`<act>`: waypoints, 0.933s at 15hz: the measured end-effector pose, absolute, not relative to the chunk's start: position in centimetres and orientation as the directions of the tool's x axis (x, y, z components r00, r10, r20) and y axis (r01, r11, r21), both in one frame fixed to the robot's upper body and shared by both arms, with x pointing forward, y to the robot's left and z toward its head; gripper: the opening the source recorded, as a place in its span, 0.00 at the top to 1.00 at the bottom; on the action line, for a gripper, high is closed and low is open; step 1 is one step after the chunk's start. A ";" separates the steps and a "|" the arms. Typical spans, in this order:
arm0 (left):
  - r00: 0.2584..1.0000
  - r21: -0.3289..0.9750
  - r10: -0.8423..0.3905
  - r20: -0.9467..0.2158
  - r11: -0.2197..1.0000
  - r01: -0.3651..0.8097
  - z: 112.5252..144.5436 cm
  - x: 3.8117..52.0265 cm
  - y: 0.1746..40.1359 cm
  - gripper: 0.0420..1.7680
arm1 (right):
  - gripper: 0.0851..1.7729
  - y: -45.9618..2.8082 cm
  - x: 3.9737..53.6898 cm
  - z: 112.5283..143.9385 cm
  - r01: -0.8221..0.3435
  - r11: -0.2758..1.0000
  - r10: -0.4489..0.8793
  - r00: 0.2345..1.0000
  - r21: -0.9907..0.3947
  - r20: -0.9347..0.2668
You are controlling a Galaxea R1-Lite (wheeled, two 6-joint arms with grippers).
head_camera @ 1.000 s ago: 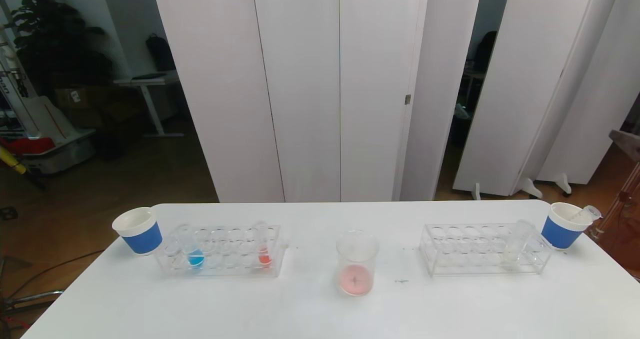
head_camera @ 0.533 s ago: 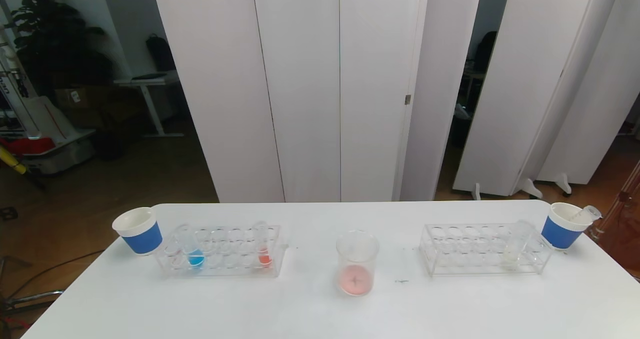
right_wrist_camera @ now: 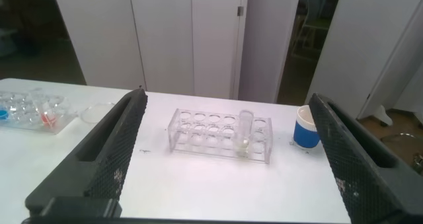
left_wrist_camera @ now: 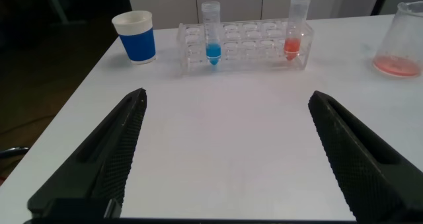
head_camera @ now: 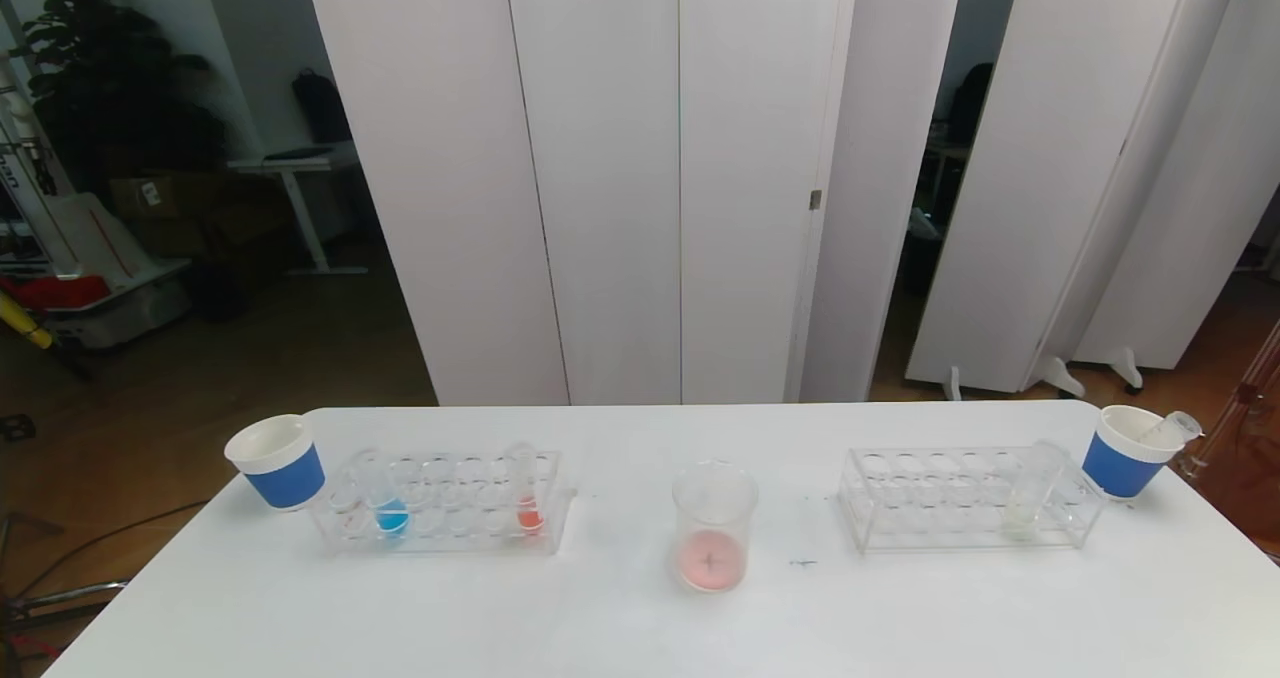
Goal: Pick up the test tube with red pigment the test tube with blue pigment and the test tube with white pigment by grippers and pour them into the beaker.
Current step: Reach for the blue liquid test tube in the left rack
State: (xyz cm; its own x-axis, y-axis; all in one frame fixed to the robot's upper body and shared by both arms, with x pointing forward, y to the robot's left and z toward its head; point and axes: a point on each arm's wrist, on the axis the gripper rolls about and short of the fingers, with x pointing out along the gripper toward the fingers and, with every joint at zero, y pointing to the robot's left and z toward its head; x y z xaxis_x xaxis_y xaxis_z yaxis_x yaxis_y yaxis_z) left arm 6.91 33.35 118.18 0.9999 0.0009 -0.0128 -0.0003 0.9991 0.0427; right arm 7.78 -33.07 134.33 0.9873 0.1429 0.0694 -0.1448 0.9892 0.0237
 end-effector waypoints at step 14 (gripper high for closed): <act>1.000 0.043 0.001 -0.013 0.999 0.000 118.2 6.9 33.3 0.01 | 0.01 -33.4 5.8 119.7 -0.090 0.995 0.094 0.993 0.048 -0.066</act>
